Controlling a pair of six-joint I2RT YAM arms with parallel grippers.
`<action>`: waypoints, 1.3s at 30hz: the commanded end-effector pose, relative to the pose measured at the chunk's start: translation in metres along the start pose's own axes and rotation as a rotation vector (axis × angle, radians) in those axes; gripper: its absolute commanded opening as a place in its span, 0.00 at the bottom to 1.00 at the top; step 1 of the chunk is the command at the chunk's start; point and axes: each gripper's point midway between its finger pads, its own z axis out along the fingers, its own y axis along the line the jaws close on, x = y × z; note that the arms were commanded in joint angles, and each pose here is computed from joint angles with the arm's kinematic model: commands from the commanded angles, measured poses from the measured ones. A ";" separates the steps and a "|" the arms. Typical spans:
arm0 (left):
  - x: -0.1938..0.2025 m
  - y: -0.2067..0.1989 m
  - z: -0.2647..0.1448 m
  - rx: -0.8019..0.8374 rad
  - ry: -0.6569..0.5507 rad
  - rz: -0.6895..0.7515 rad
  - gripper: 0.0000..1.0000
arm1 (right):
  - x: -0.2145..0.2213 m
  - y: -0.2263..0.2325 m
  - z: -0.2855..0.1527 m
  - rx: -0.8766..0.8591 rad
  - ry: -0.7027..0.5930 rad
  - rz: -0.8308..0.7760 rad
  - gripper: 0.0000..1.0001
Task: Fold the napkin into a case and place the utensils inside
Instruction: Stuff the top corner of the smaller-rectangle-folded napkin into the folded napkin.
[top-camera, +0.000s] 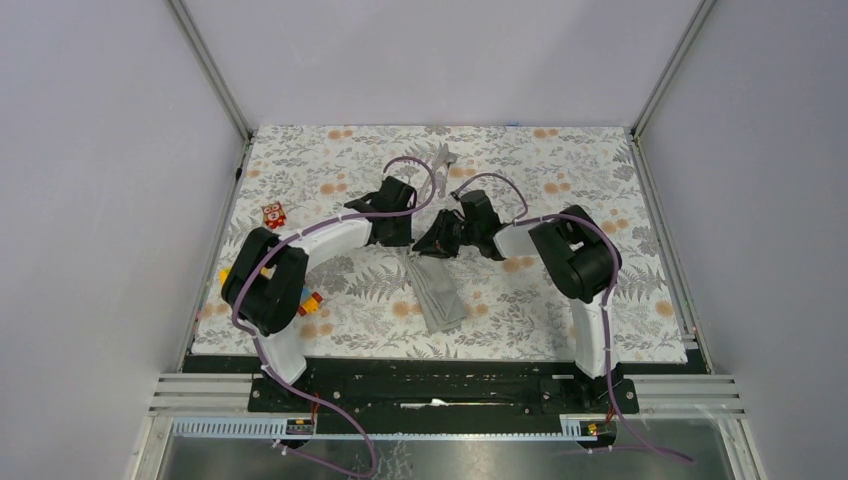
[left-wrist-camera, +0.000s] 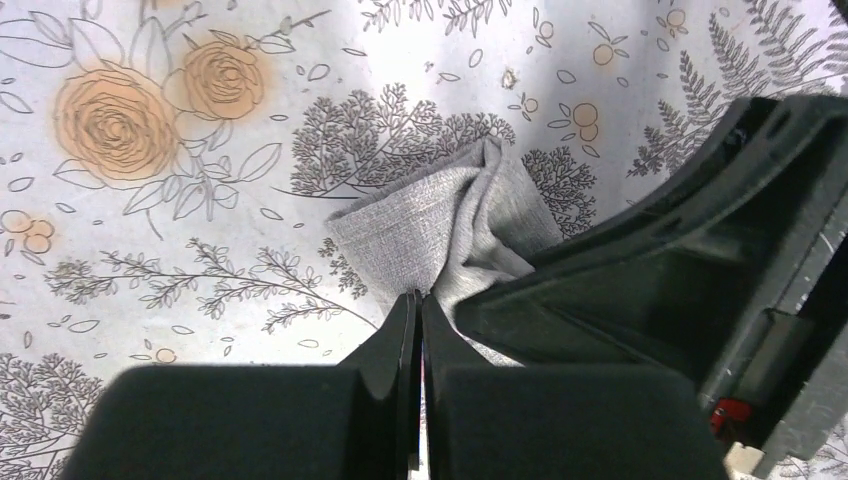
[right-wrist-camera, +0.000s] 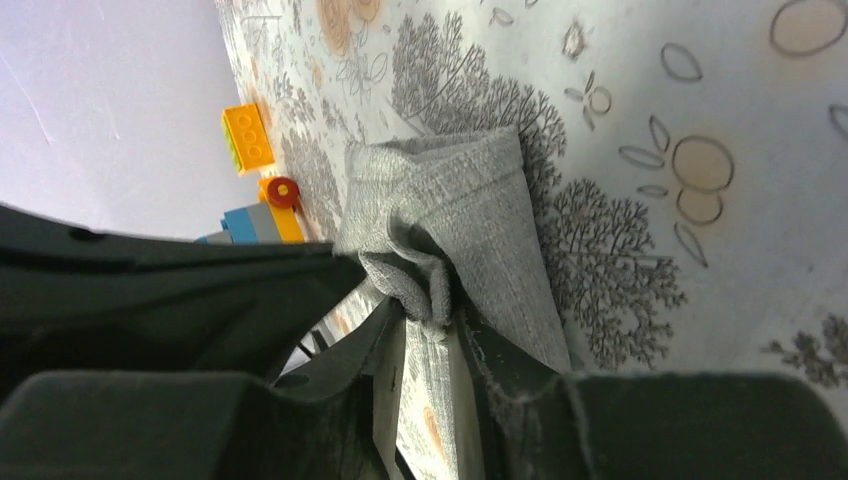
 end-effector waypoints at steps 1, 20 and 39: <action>-0.024 -0.007 -0.019 0.068 -0.085 -0.042 0.00 | 0.001 0.031 -0.022 -0.086 0.007 -0.099 0.30; -0.021 -0.010 -0.018 0.095 -0.080 -0.042 0.00 | -0.015 0.046 -0.034 -0.029 -0.029 -0.228 0.49; -0.023 -0.015 -0.021 0.122 -0.088 -0.056 0.00 | -0.018 0.036 -0.014 0.002 -0.004 -0.203 0.18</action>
